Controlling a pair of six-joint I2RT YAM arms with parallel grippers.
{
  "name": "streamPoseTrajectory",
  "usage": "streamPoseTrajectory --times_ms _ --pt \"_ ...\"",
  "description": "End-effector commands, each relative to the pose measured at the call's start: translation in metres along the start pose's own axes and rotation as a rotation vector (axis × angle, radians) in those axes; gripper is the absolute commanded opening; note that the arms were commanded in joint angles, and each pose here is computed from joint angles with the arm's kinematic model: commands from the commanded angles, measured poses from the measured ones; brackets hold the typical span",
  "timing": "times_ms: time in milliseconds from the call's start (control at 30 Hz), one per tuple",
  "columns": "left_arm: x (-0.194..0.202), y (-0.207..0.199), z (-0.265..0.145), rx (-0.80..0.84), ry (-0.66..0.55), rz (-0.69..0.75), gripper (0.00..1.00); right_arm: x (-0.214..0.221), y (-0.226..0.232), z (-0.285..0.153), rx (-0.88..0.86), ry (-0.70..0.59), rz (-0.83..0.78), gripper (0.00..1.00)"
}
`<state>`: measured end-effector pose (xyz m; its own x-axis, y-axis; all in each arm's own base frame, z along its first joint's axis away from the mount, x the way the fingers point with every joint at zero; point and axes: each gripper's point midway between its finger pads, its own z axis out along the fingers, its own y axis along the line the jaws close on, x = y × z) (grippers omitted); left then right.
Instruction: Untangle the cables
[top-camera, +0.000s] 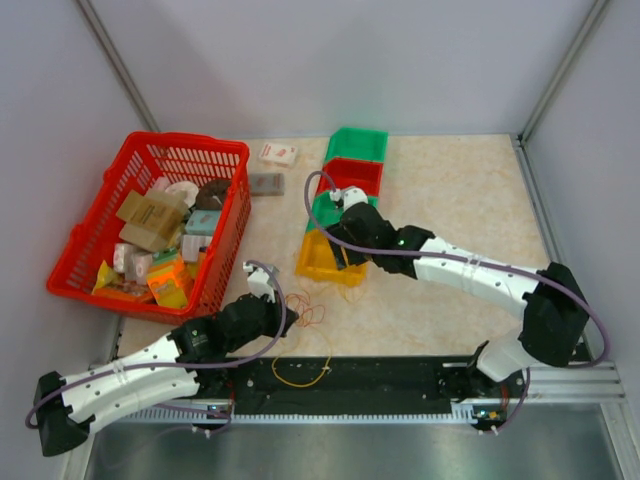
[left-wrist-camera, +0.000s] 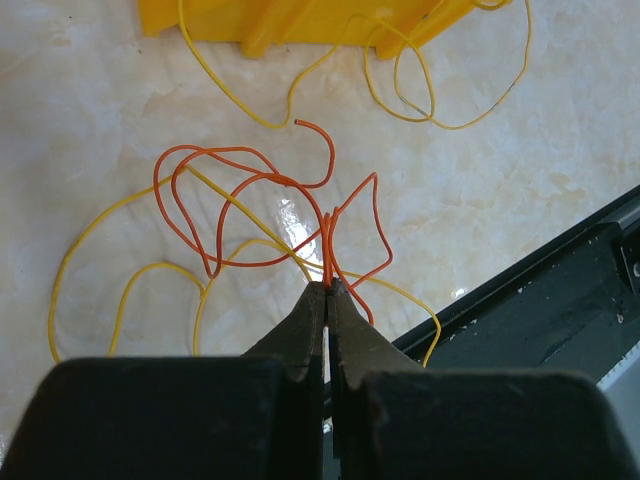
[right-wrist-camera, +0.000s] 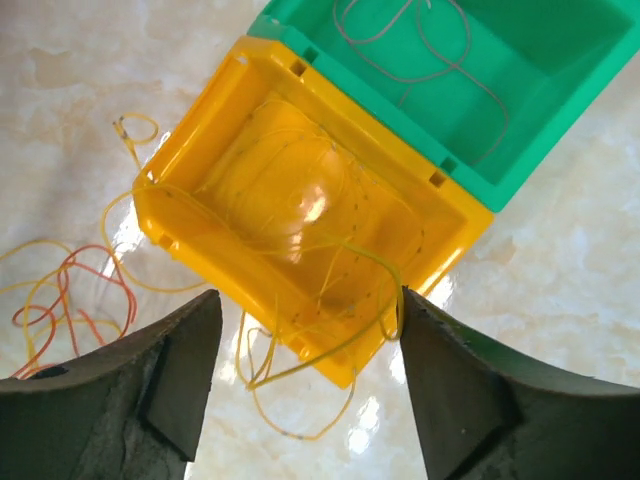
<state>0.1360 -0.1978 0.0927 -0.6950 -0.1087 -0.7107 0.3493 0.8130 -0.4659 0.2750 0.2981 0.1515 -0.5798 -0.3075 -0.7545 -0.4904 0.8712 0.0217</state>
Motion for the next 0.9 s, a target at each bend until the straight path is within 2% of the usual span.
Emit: streamPoseTrajectory --times_ms 0,133,233,367,700,867 --pt "-0.016 -0.012 -0.002 0.032 -0.045 -0.015 0.00 -0.006 0.010 -0.028 -0.046 0.033 0.208 0.72" --pt "-0.016 -0.015 0.000 0.043 -0.043 -0.012 0.00 0.018 0.016 -0.029 -0.064 0.093 0.326 0.75" --pt "-0.014 -0.015 0.001 0.045 -0.031 -0.006 0.00 0.024 0.023 -0.027 -0.092 0.087 0.326 0.76" --pt "-0.014 -0.016 0.000 0.049 -0.030 -0.004 0.00 0.034 0.033 -0.018 -0.103 0.092 0.253 0.76" --pt "-0.015 -0.010 -0.005 0.038 -0.048 -0.014 0.00 0.079 0.033 -0.010 0.096 0.129 0.100 0.77" --pt "-0.014 -0.011 -0.004 0.041 -0.043 -0.011 0.00 0.079 0.026 -0.010 0.194 0.077 0.074 0.79"
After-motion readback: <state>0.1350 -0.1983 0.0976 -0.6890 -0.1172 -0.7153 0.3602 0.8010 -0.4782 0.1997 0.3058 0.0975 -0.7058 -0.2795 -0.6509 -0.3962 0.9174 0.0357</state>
